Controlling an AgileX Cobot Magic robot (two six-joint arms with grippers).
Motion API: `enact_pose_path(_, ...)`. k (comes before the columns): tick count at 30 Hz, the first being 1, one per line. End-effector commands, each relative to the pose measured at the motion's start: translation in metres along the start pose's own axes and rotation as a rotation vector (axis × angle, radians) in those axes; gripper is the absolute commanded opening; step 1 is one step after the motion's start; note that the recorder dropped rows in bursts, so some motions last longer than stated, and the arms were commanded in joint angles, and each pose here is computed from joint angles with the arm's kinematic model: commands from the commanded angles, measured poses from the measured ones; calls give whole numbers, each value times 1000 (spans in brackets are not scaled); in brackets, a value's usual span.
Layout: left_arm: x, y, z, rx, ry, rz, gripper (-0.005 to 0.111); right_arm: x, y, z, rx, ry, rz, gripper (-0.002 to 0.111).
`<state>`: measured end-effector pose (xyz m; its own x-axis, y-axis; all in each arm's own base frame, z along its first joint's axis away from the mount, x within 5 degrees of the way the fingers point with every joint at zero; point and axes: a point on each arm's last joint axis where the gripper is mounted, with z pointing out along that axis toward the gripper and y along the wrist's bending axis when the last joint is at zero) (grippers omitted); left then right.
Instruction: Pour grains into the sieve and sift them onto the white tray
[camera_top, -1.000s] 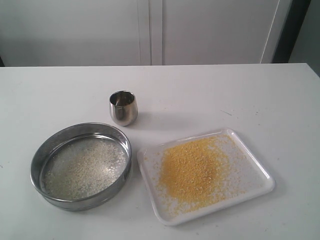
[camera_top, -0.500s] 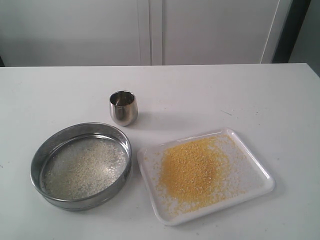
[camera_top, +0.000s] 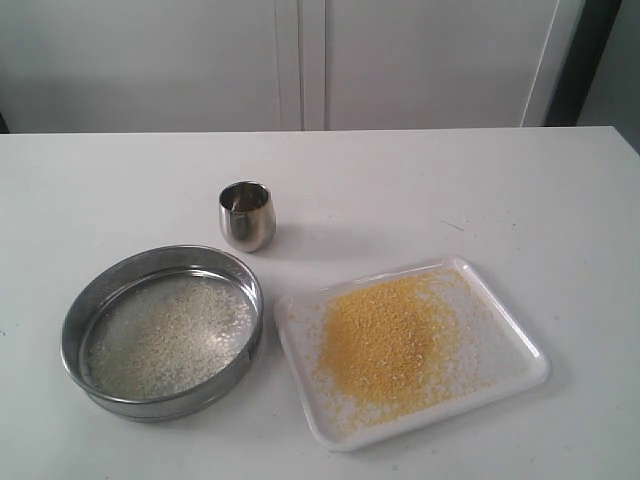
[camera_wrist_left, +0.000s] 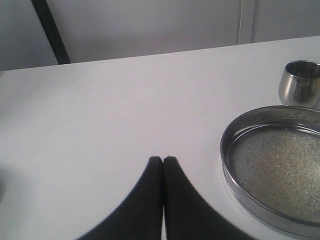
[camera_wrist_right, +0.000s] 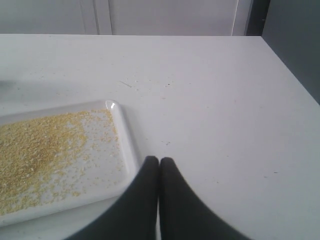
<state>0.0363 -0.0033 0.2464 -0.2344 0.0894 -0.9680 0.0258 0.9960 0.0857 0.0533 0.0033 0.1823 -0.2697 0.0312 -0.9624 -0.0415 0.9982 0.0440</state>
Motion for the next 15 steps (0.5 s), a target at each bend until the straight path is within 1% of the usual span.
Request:
enact_pose_path(1, 2, -1, 0, 4, 2, -6, 0, 0, -1, 0, 9, -16, -16, 0)
enact_pose_path(15, 2, -1, 0, 2, -1, -4, 0, 0, -1, 0, 9, -16, -16, 0)
